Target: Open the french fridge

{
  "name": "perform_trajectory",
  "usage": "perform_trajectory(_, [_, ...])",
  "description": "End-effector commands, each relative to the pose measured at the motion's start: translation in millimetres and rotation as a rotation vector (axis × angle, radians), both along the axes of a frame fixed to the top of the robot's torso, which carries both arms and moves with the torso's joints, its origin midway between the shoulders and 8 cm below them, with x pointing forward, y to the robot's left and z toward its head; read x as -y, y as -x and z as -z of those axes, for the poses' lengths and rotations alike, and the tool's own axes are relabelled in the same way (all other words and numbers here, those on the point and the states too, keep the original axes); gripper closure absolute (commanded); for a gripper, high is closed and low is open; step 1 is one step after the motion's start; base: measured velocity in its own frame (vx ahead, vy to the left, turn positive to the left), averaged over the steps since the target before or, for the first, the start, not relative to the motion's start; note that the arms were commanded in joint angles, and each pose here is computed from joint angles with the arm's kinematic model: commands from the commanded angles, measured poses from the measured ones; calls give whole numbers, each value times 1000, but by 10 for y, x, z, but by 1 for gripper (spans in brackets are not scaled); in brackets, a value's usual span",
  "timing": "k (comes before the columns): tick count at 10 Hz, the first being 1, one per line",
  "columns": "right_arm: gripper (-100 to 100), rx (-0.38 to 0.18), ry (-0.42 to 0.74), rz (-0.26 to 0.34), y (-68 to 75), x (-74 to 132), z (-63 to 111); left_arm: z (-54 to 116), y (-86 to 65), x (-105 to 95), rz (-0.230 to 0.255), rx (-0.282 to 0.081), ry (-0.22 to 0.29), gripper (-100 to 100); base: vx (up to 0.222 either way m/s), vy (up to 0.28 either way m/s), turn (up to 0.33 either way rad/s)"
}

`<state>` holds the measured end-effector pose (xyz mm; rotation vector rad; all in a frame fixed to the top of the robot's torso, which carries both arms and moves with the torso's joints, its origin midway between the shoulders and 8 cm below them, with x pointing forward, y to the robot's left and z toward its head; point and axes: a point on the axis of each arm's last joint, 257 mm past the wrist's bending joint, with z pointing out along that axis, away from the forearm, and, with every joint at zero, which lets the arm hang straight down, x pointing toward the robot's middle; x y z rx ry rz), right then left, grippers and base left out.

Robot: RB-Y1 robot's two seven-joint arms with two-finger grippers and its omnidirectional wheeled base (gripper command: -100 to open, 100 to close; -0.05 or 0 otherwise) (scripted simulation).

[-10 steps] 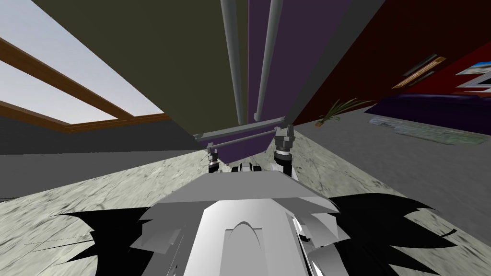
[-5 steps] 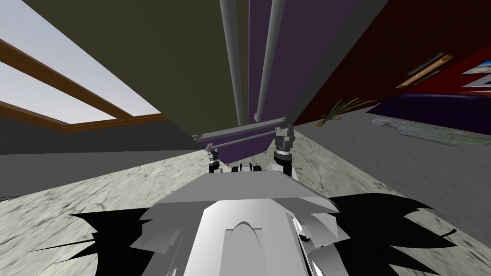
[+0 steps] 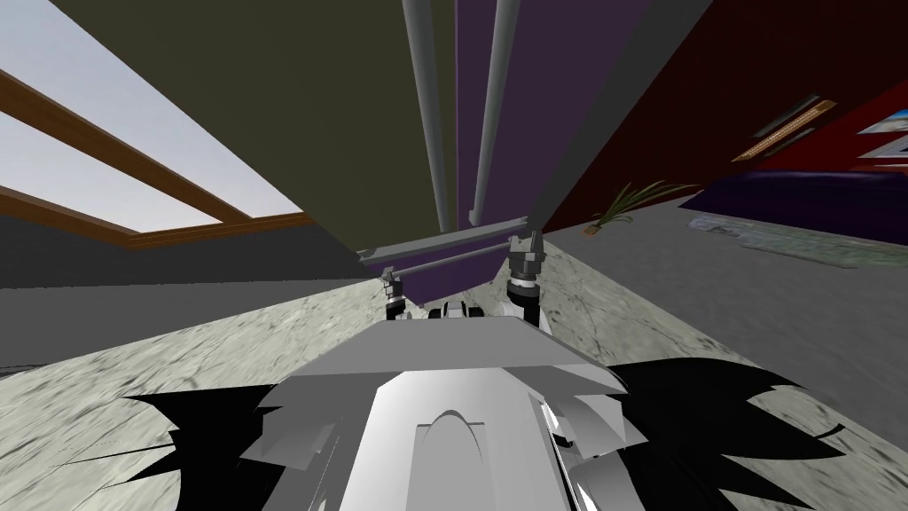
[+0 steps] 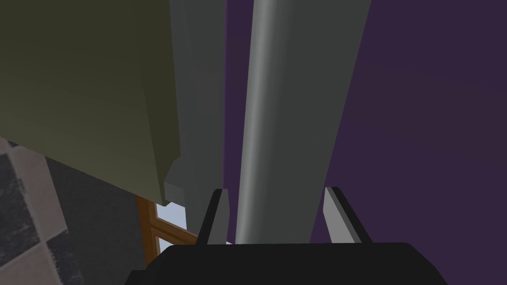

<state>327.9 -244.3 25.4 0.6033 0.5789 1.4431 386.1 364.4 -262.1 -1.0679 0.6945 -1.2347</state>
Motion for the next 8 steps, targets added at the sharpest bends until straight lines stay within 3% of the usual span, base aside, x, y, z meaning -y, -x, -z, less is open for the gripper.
perform_trajectory(1, [0,0,0,0,0,0,0,-1,-49,-3,6,-12,3,100,-137,-71,42])
perform_trajectory(4, [0,0,0,0,-1,-1,-1,-2,-120,-6,14,-31,8,100,-182,-62,27])
perform_trajectory(5, [0,0,0,0,-1,-1,-1,-38,-104,-20,11,-17,4,100,-96,-31,6])
perform_trajectory(8, [0,0,0,0,-1,-1,-1,-8,-76,4,20,-29,7,100,-174,-52,21])
